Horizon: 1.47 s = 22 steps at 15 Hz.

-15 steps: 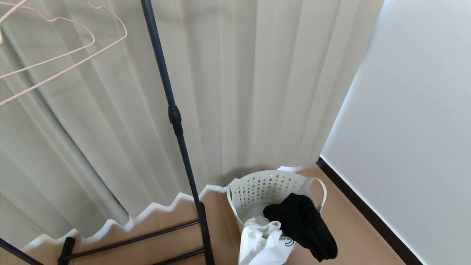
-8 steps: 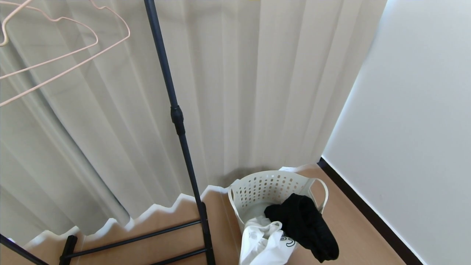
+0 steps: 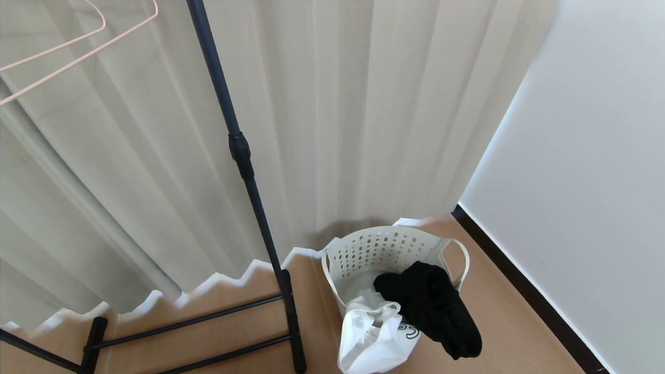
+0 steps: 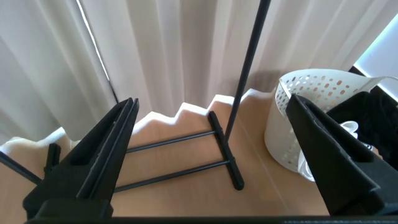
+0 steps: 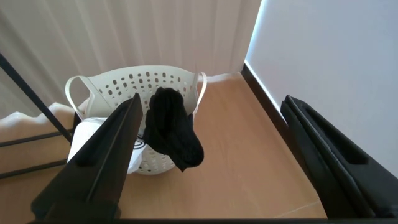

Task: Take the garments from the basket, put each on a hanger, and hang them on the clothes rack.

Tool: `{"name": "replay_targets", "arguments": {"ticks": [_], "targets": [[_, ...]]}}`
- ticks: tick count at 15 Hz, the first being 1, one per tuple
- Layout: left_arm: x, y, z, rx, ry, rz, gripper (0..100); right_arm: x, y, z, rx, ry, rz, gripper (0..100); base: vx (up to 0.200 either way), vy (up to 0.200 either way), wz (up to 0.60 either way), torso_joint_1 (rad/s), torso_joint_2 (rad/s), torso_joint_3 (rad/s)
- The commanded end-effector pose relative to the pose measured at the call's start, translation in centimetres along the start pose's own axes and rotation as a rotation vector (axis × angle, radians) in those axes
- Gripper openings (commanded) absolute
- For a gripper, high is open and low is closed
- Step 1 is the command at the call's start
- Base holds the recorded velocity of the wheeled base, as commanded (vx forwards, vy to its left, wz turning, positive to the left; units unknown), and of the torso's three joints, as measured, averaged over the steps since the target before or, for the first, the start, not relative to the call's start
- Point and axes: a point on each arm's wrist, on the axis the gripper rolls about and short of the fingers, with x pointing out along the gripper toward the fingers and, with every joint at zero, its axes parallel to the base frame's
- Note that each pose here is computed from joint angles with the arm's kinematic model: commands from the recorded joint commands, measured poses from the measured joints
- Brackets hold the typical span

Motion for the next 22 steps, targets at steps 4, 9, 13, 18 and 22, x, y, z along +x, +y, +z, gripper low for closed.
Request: {"name": "replay_targets", "arguments": {"ticks": [4, 9, 13, 18, 22], "targets": [[0.0, 0.0, 0.0, -0.002, 0.000, 0.001, 100, 0.0, 0.0, 0.0, 0.000, 0.000, 0.000, 100, 0.000, 0.000, 0.00, 0.005, 0.01, -0.204], [0.0, 0.0, 0.0, -0.002, 0.000, 0.002, 100, 0.0, 0.0, 0.0, 0.000, 0.000, 0.000, 100, 0.000, 0.000, 0.00, 0.003, 0.00, -0.196], [0.0, 0.0, 0.0, -0.003, 0.000, 0.002, 100, 0.0, 0.0, 0.0, 0.014, -0.002, -0.004, 100, 0.000, 0.000, 0.00, 0.006, 0.01, -0.200], [0.0, 0.0, 0.0, -0.005, -0.001, 0.010, 100, 1.1, 0.0, 0.5, -0.076, 0.221, -0.033, 100, 0.000, 0.000, 0.00, 0.002, 0.00, -0.170], [0.0, 0.0, 0.0, -0.005, -0.001, 0.010, 100, 7.0, 0.4, 3.6, -0.232, 0.533, 0.087, 100, 0.000, 0.000, 0.00, 0.002, 0.00, -0.013]]}}
